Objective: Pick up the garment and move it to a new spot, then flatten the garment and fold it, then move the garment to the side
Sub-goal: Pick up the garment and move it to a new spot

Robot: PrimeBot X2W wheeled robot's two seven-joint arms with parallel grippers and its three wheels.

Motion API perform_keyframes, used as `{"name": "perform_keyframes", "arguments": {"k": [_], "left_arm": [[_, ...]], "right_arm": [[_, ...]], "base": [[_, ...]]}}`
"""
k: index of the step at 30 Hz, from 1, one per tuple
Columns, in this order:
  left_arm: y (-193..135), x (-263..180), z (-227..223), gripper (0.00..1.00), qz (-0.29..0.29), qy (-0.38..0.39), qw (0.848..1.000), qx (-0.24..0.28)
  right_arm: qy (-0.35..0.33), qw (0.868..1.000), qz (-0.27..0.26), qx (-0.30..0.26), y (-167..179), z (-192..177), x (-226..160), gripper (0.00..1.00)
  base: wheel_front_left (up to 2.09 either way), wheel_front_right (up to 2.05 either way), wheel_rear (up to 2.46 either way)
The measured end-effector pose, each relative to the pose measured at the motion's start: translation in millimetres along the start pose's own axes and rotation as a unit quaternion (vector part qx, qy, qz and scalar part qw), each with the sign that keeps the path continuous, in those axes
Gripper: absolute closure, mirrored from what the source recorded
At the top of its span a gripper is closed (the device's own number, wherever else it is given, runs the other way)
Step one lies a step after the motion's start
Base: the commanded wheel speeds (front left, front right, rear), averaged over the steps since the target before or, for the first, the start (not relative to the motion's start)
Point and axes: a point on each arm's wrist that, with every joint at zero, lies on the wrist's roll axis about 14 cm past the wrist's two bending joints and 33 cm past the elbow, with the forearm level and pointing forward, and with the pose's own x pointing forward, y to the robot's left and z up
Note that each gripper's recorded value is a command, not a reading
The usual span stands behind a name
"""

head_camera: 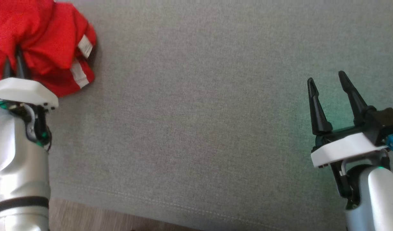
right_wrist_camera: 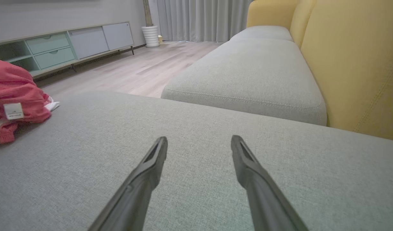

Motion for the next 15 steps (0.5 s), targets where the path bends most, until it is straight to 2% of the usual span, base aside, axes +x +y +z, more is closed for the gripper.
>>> {"name": "perform_keyframes", "arguments": {"k": [4,6,8,15], "left_arm": [[4.5,-17.2,57.9,1.00,-0.006,-0.096,0.995,0.009],[4.2,-22.9,69.1,1.00,-0.010,-0.114,0.993,0.010],[2.6,-44.4,101.2,1.00,-0.023,-0.170,0.985,0.010],[-9.0,-99.3,124.6,1.00,-0.054,-0.229,0.972,0.003]], "right_arm": [[-0.026,1.000,-0.009,0.000,-0.1,19.2,-9.4,0.00],[-0.031,0.999,-0.011,-0.001,-0.4,22.7,-12.2,0.00],[-0.037,0.999,-0.020,-0.001,-1.2,28.2,-25.9,0.00],[-0.050,0.998,-0.034,0.006,0.9,38.3,-59.4,0.00]], "base": [[0.00,0.00,0.00],[0.00,0.00,0.00],[0.00,0.00,0.00],[0.00,0.00,0.00]]}}
